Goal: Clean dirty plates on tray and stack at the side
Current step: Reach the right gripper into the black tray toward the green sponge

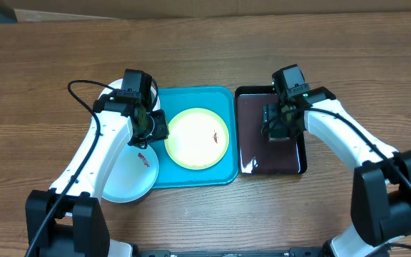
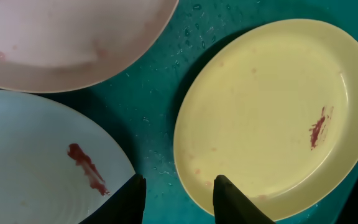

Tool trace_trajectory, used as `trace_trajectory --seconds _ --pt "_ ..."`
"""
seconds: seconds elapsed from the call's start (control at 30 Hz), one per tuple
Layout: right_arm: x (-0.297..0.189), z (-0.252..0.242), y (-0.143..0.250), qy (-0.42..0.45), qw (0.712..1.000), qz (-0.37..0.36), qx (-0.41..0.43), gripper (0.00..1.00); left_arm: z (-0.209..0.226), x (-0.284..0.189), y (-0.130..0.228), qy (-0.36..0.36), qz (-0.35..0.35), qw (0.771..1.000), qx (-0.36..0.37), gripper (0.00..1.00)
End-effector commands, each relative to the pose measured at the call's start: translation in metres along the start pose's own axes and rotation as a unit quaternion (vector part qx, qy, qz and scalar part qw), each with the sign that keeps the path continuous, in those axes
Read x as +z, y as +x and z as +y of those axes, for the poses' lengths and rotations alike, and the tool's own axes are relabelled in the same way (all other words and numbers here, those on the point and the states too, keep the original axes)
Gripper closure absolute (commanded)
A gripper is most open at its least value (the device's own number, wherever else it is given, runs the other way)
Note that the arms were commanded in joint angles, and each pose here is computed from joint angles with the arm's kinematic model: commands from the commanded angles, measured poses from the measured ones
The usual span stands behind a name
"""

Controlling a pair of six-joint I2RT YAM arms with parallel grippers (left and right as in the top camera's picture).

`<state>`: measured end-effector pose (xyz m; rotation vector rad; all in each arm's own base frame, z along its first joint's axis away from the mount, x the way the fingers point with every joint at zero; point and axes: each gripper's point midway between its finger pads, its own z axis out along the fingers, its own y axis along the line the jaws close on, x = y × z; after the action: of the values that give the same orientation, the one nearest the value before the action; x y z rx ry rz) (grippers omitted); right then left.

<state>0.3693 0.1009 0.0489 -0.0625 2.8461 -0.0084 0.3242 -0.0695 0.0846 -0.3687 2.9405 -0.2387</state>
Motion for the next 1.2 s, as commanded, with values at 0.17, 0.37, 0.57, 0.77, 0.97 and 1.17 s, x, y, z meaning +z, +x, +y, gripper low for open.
trace_trajectory --seconds 0.17,0.37,0.57,0.77,0.97,1.17 --pt "0.004 0.003 0.000 -0.008 1.000 0.001 0.002 0.23 0.002 0.000 0.002 -0.006 -0.001 1.000 -0.004 0.62" --pt "0.005 0.004 0.003 -0.012 1.000 0.006 0.002 0.27 0.002 0.000 0.002 -0.006 -0.002 1.000 -0.004 0.63" --pt "0.014 0.003 0.011 -0.011 1.000 0.009 0.002 0.28 0.002 0.000 0.003 -0.007 0.000 1.000 -0.004 0.63" --pt "0.023 0.003 0.014 -0.015 1.000 -0.002 0.003 0.31 0.000 0.000 0.002 -0.005 -0.002 1.000 -0.001 0.63" --pt "0.026 0.003 0.016 -0.014 1.000 -0.003 0.003 0.32 0.001 0.000 0.003 -0.006 -0.001 1.000 -0.001 0.63" --pt "0.029 0.004 0.014 -0.017 1.000 -0.014 0.004 0.39 0.001 0.000 0.003 -0.006 -0.001 1.000 -0.001 0.63"
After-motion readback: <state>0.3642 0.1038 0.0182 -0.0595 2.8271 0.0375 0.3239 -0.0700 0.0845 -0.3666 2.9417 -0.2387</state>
